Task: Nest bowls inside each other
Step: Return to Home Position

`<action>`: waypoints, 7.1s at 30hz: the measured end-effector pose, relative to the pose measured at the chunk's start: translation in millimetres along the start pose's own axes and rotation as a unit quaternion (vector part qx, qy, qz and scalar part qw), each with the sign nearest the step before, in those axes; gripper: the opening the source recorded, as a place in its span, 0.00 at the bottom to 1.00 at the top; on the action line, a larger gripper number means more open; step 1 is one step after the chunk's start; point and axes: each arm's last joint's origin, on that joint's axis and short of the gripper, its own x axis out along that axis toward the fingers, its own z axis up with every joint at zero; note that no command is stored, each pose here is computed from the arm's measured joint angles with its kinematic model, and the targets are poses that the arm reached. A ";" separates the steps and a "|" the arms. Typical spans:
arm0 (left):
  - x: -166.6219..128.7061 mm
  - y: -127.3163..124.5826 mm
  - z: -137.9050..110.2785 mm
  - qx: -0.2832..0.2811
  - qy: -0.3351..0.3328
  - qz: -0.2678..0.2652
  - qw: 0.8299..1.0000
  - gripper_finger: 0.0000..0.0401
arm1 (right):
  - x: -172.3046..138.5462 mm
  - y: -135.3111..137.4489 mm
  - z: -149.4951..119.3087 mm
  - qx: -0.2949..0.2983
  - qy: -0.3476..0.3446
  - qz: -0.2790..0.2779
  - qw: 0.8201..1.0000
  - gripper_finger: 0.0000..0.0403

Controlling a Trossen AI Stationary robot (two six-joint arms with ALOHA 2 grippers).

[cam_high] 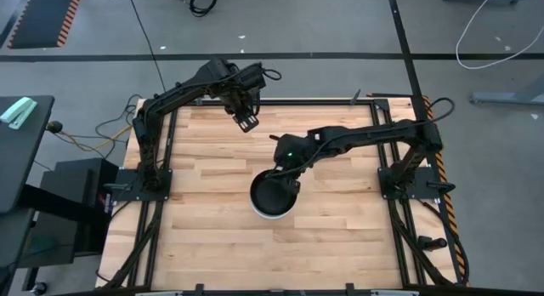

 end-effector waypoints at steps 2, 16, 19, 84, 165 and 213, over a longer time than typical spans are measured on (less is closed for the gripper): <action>-0.4 -4.4 -0.7 0.014 0.000 -0.002 1.000 0.27 | -14.2 1.3 0.1 -0.002 -0.017 0.005 1.000 0.02; -50.1 -33.7 -13.0 0.048 -0.148 -0.045 0.987 0.27 | -172.1 8.4 -25.6 -0.017 -0.242 0.068 0.968 0.03; -74.1 -34.4 -22.2 0.041 -0.202 -0.063 0.976 0.27 | -198.2 10.9 -37.1 -0.023 -0.284 0.077 0.956 0.03; -222.5 -63.6 -226.9 0.304 -0.561 -0.496 0.589 0.27 | -275.3 23.4 -175.2 -0.141 -0.512 0.435 0.728 0.03; -3.1 -1.5 -327.6 0.141 -0.650 -0.565 0.489 0.27 | -186.7 -40.7 -277.1 -0.141 -0.657 0.577 0.465 0.03; 3.1 10.8 -338.8 0.164 -0.689 -0.544 0.450 0.27 | -170.1 -48.3 -291.1 -0.154 -0.705 0.571 0.391 0.03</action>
